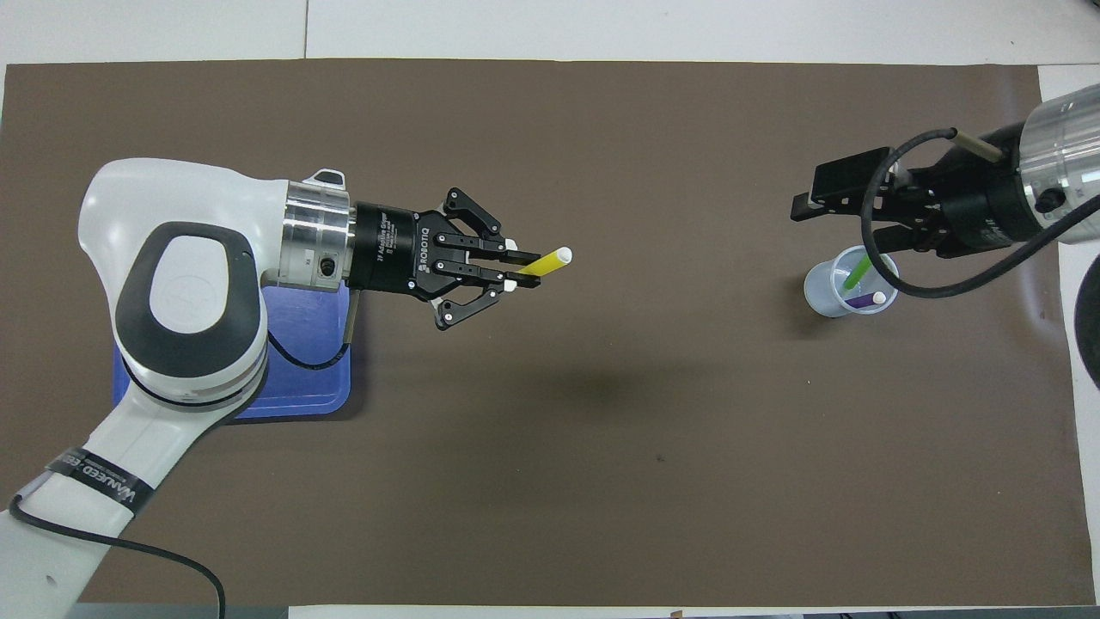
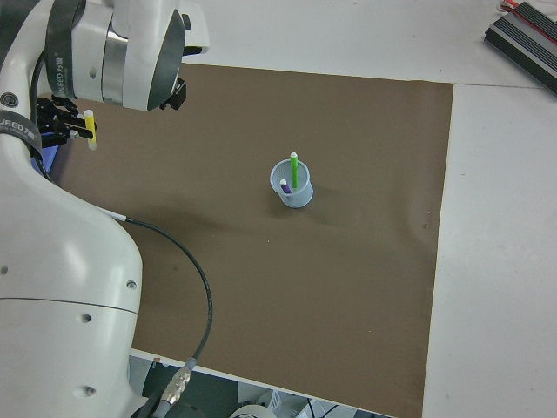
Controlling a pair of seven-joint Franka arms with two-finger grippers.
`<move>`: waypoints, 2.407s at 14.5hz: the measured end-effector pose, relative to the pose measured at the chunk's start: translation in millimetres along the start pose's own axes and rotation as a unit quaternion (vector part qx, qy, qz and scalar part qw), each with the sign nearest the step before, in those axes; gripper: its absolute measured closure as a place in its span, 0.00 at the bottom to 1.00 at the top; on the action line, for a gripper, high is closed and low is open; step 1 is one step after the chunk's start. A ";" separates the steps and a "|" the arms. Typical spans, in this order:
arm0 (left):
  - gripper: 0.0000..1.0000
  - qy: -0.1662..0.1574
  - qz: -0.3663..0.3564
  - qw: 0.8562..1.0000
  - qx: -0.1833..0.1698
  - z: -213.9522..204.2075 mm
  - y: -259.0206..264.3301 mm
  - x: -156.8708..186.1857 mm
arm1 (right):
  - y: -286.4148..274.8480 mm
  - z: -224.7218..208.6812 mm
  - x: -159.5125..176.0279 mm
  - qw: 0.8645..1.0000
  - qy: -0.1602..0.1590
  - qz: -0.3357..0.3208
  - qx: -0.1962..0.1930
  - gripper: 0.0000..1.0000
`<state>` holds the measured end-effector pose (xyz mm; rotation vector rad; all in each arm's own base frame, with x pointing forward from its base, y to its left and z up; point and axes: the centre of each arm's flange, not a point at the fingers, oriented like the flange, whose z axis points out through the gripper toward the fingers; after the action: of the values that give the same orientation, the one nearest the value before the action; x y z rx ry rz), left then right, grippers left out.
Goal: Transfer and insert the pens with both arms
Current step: 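Lift the yellow pen with the left gripper while the right gripper approaches, then grasp the yellow pen with the right gripper and open the left gripper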
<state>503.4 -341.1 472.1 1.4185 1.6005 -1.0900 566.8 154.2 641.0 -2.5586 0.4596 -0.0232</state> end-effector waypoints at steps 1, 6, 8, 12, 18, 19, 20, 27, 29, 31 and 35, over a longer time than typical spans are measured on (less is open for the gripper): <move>0.82 -0.004 -0.008 1.000 -0.008 3.2 -2.4 0.4 | -15.0 9.3 -9.3 1.000 -0.001 0.002 0.003 0.00; 0.82 -0.024 -0.031 0.999 -0.025 4.9 -3.1 0.6 | -48.7 45.6 -39.0 0.999 -0.009 -0.026 -0.023 0.00; 0.82 -0.026 -0.035 0.999 -0.028 4.1 -2.3 0.8 | -53.7 62.4 -41.1 0.998 0.002 -0.047 -0.050 0.00; 0.82 -0.028 -0.038 0.998 -0.031 3.5 -1.7 0.9 | -54.5 83.2 -31.2 0.995 0.012 -0.084 -0.060 0.00; 0.82 -0.034 -0.046 0.998 -0.042 1.5 0.4 1.3 | -60.5 89.3 -36.2 0.992 0.010 -0.108 -0.059 0.15; 0.82 -0.034 -0.046 0.997 -0.042 1.5 0.4 1.2 | -61.9 90.2 -37.8 0.992 0.009 -0.110 -0.060 0.15; 0.82 -0.035 -0.047 0.997 -0.043 1.4 0.5 1.2 | -62.0 90.5 -38.1 0.992 0.010 -0.111 -0.061 0.22; 0.82 -0.038 -0.052 0.997 -0.049 2.1 0.3 1.4 | -67.9 88.4 -37.4 0.991 0.031 -0.120 -0.055 0.83; 0.82 -0.040 -0.055 0.996 -0.051 1.8 0.6 1.5 | -68.1 88.2 -36.9 0.991 0.033 -0.120 -0.054 0.83; 0.82 -0.041 -0.056 0.996 -0.052 1.6 0.7 1.6 | -68.5 88.4 -37.1 0.991 0.034 -0.122 -0.054 0.83; 0.61 -0.035 -0.059 0.994 -0.082 -1.6 1.3 -1.4 | -67.9 90.5 -35.6 0.990 0.037 -0.124 -0.058 0.83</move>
<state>504.9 -340.1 473.7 1.1795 1.7003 -1.0371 564.7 265.8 600.9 -2.7216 0.1718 -0.1855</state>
